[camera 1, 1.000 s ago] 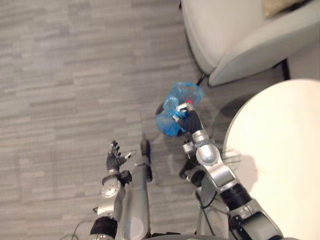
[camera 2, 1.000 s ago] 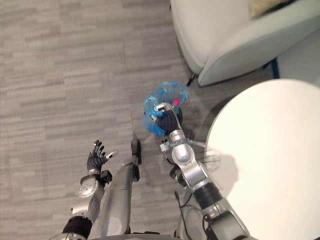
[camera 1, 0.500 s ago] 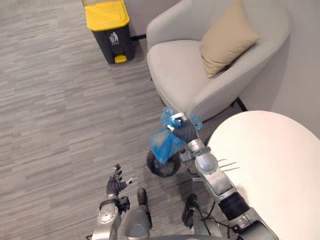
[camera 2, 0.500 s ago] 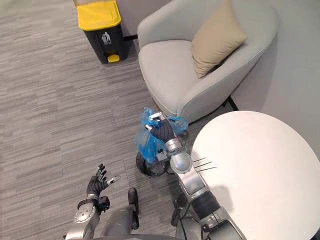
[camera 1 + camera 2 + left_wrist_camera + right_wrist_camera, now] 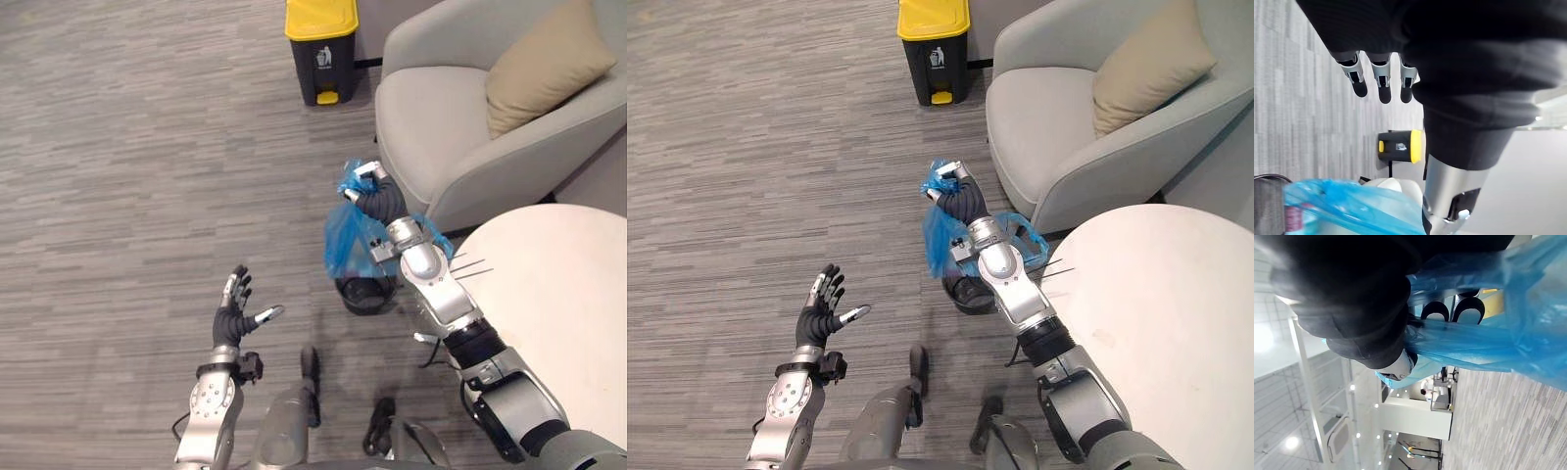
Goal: Gather rubbish on tea table into small bin, then transfer packed bag to large trash can.
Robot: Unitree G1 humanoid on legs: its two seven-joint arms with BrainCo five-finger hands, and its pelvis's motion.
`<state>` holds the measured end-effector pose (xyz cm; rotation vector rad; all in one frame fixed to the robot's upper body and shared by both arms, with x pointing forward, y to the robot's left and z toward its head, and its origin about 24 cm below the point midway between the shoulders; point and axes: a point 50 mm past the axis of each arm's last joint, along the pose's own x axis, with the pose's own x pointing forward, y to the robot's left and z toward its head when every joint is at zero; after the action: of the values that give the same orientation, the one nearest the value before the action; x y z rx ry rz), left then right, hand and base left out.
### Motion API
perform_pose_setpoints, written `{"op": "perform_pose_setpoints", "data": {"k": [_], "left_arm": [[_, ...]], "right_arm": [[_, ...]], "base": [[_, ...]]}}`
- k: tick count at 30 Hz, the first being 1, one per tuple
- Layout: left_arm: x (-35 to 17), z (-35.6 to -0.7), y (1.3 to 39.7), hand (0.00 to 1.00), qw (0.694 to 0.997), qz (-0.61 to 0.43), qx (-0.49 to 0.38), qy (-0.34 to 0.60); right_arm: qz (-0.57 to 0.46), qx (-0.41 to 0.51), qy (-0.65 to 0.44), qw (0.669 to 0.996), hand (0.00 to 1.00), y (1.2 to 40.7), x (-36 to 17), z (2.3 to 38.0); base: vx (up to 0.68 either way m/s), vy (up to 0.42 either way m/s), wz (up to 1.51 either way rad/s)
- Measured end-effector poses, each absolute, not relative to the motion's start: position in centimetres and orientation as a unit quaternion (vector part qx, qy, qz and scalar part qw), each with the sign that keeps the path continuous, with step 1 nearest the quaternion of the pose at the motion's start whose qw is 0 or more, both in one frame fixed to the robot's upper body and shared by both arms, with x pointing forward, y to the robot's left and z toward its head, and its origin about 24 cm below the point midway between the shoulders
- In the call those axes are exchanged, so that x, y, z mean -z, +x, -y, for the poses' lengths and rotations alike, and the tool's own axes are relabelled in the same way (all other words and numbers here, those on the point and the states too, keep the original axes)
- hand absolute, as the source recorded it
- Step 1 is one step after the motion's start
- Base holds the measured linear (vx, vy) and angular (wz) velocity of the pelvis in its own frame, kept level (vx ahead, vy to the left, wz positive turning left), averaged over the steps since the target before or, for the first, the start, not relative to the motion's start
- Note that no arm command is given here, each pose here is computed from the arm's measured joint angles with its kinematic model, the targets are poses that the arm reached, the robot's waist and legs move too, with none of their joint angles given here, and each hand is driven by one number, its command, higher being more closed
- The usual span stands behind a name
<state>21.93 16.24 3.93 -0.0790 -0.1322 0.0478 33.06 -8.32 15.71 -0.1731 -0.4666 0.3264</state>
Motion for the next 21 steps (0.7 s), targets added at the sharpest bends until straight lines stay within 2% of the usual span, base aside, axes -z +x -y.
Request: {"op": "perform_pose_setpoints", "data": {"k": [6,9,15,21], "left_arm": [[-6.9,-13.1,24.5,0.00,0.988,0.137,0.064,0.034],[-6.3,-12.5,24.8,0.00,0.986,0.127,0.079,0.070],[-3.7,-11.9,24.7,0.00,0.986,0.067,0.090,0.120],[-3.2,-11.2,24.9,0.00,0.987,0.061,0.062,0.137]], "right_arm": [[0.242,-0.181,-0.067,0.951,1.00,32.7,-16.6,7.4],[0.242,-0.207,-0.044,0.947,1.00,32.2,-16.6,6.0],[0.224,-0.275,-0.019,0.935,1.00,31.1,-16.1,3.0],[0.225,-0.326,0.001,0.918,1.00,29.7,-16.4,1.1]], "base": [[-0.12,0.152,0.34],[-0.06,0.122,0.03],[-0.03,0.047,-0.15],[-0.03,-0.004,-0.12]]}}
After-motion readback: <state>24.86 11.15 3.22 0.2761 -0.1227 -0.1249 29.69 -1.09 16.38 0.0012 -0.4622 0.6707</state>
